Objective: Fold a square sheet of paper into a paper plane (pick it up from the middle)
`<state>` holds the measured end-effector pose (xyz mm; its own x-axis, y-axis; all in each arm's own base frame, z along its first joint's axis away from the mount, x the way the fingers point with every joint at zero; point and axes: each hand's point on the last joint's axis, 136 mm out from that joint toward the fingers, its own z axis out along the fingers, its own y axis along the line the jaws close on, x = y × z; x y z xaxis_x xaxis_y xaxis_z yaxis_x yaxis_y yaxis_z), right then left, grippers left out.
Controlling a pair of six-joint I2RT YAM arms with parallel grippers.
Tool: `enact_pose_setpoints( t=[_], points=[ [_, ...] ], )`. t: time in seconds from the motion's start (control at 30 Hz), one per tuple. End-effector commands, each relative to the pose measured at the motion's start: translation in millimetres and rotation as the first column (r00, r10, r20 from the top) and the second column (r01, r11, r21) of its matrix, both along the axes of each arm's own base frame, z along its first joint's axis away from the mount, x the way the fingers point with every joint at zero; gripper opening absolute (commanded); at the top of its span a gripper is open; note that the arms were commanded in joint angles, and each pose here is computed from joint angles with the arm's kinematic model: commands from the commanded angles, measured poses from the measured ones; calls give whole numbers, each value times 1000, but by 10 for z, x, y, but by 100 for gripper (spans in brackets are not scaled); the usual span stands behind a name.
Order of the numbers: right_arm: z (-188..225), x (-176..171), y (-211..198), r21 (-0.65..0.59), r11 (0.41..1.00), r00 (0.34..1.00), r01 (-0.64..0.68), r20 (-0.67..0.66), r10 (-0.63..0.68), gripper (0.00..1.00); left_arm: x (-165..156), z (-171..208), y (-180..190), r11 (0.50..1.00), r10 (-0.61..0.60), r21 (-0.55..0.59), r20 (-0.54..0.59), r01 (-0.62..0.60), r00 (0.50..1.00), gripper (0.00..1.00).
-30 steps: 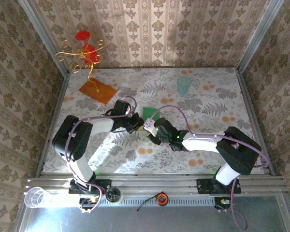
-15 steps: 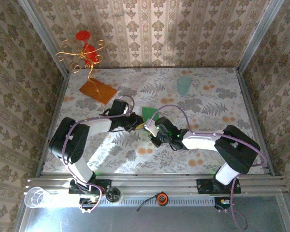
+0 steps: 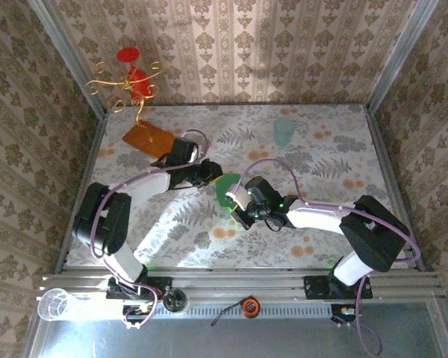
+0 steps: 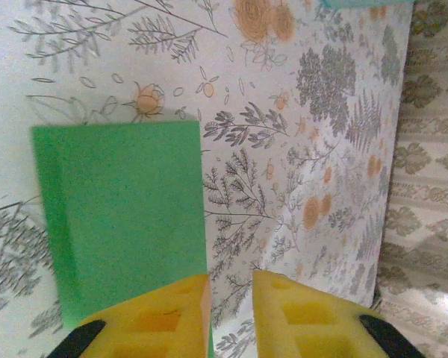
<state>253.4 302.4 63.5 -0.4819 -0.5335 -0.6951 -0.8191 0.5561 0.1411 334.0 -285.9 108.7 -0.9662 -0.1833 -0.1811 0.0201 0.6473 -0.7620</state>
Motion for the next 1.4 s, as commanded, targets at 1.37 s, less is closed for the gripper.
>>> enact_pose_setpoints(
  t=[1.37],
  points=[
    [-271,256,-266,-51,964,927,263,-263,-267,0,-338,-1083,-191,965,-171,158,-220,208,960,0]
  ],
)
